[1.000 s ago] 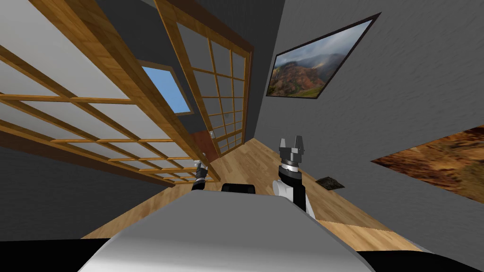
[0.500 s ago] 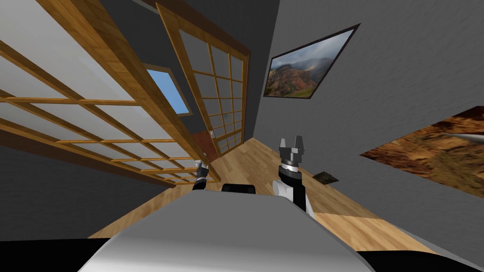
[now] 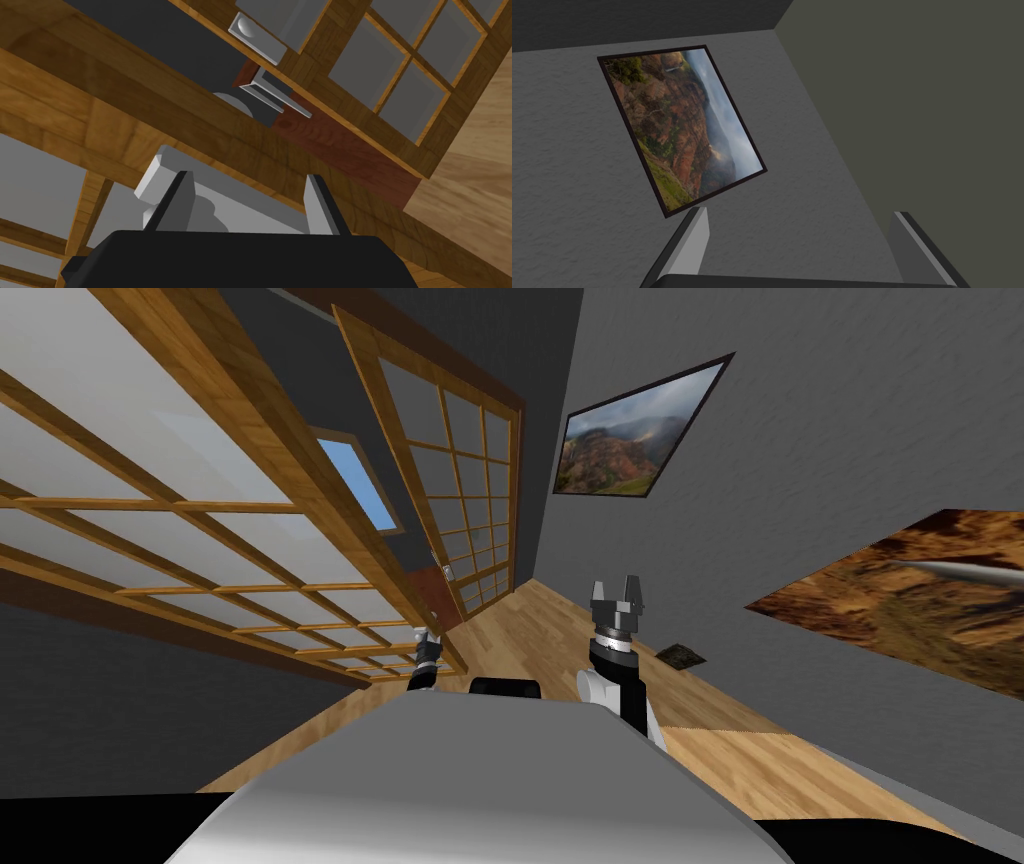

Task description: Pull the door open

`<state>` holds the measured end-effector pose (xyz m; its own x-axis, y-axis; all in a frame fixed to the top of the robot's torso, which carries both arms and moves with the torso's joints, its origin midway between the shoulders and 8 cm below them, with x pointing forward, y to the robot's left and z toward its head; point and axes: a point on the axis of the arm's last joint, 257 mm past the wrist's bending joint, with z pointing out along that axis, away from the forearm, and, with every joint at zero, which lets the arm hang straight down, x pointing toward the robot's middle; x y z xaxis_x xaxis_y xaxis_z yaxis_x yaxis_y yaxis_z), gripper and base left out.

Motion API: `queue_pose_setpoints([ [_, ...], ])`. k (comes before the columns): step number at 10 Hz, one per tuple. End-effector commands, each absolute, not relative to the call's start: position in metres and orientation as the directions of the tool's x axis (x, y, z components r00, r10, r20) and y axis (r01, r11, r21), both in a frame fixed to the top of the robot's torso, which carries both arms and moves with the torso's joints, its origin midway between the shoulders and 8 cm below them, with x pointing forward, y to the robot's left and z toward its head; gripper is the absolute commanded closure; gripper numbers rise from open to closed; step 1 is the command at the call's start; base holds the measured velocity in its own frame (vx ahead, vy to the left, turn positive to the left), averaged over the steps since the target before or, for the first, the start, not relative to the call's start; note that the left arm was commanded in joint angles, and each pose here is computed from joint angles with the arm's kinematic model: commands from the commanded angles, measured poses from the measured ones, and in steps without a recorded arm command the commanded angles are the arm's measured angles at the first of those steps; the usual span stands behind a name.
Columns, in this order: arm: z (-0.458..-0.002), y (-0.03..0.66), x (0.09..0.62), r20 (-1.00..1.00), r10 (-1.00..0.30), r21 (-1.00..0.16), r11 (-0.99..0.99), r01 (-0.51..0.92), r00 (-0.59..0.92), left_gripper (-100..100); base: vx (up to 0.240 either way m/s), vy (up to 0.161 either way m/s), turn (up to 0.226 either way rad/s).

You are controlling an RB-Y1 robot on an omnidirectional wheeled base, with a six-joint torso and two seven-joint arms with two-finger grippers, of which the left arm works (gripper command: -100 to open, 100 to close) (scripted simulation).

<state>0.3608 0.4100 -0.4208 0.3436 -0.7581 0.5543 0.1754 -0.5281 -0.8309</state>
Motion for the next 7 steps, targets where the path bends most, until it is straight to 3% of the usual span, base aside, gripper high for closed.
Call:
queue_pose_setpoints([
  [1, -0.4163, 0.4271, 0.3555, 0.586, -0.732, -0.810, -0.547, 0.212, 0.348, -100, -0.056, 0.013, -0.077],
  [7, -0.4111, 0.4190, 0.3628, 0.731, -0.618, -0.682, -0.675, 0.281, 0.290, -100, -0.072, 0.042, -0.096],
])
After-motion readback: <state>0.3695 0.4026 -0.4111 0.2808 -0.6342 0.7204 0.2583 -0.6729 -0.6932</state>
